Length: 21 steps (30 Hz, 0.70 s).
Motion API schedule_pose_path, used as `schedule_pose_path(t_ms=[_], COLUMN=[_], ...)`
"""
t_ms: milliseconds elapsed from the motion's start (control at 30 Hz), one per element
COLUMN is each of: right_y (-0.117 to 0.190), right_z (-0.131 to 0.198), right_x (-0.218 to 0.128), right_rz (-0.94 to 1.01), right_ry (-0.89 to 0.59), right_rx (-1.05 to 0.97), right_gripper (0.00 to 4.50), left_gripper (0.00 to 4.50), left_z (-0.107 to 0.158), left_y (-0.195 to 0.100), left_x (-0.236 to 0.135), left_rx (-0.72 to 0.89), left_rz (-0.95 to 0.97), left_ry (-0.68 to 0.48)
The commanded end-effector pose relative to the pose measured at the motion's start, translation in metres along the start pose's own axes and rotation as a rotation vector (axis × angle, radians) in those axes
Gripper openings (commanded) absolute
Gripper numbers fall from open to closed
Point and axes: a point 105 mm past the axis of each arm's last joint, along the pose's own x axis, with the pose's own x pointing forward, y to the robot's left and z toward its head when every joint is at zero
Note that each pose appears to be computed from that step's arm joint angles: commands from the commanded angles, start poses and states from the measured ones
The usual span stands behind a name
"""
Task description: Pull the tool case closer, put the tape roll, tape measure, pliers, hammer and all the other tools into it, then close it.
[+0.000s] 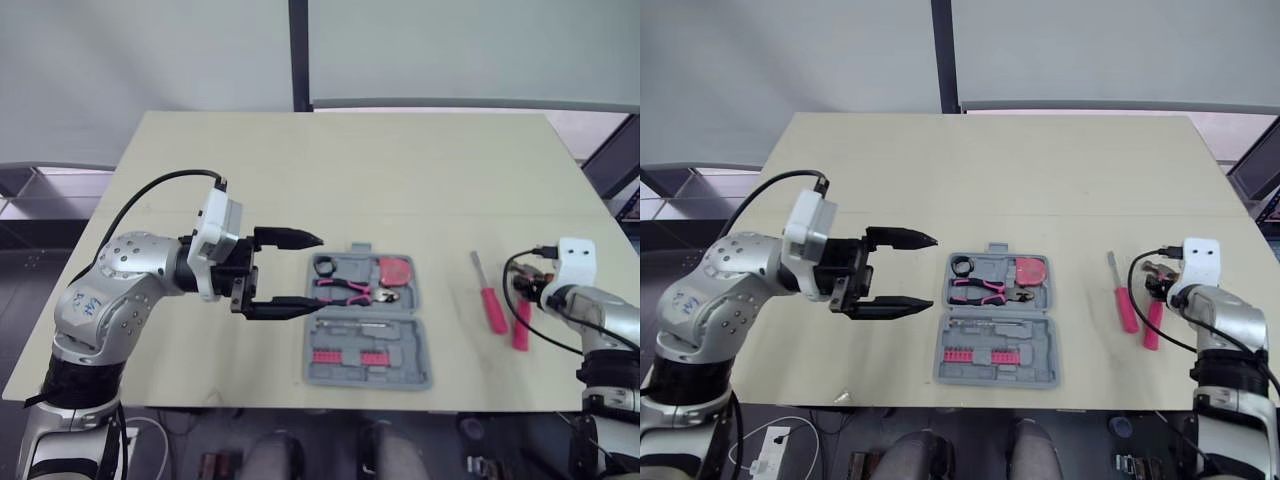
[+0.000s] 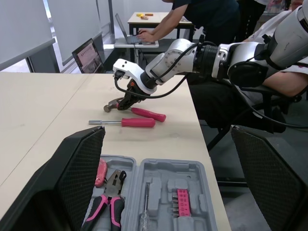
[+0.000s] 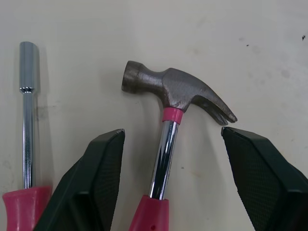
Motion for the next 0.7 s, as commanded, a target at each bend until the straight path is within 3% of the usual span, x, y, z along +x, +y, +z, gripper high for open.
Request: schedule_pose_path(t_ms=[33,100,200,333,400,567,700], right_y=[-0.003,-0.006,-0.007,-0.006,-0.009,-0.012,0.016], right_z=[0.009,0.006,0.004,0.005,0.007,0.033,0.040], right_x=[-0.001,0.001,0.002,0.001,-0.002,-0.033,-0.074], right_rz=[-0.005,-0.021,-0.024,-0.021,-0.030,0.005,0.151], right_ry=[-0.040,-0.037,-0.040,-0.045,-0.058,-0.176,-0.209], right_rx=[0.014,0.014,0.023,0.018,0.020,-0.040,-0.062], right_gripper=[3.68,3.68,2.82,0.81,0.02,0.02,0.02], left_gripper=[4.50,4.50,4.50,4.50,4.50,4.50,4.50], left_z=[0.007,0.007,0.005,0.005,0.005,0.001,-0.011], left_y=[-0.003,-0.004,-0.004,-0.003,-0.004,-0.006,-0.007], left_x=[0.003,0.005,0.006,0.005,0.005,0.000,-0.013], left_rx=[0.046,0.049,0.060,0.060,0.057,0.054,0.047], left_rz=[-0.012,-0.018,-0.021,-0.022,-0.025,-0.035,-0.041], left_ry=[-0.012,-0.015,-0.010,-0.009,-0.010,0.016,0.090])
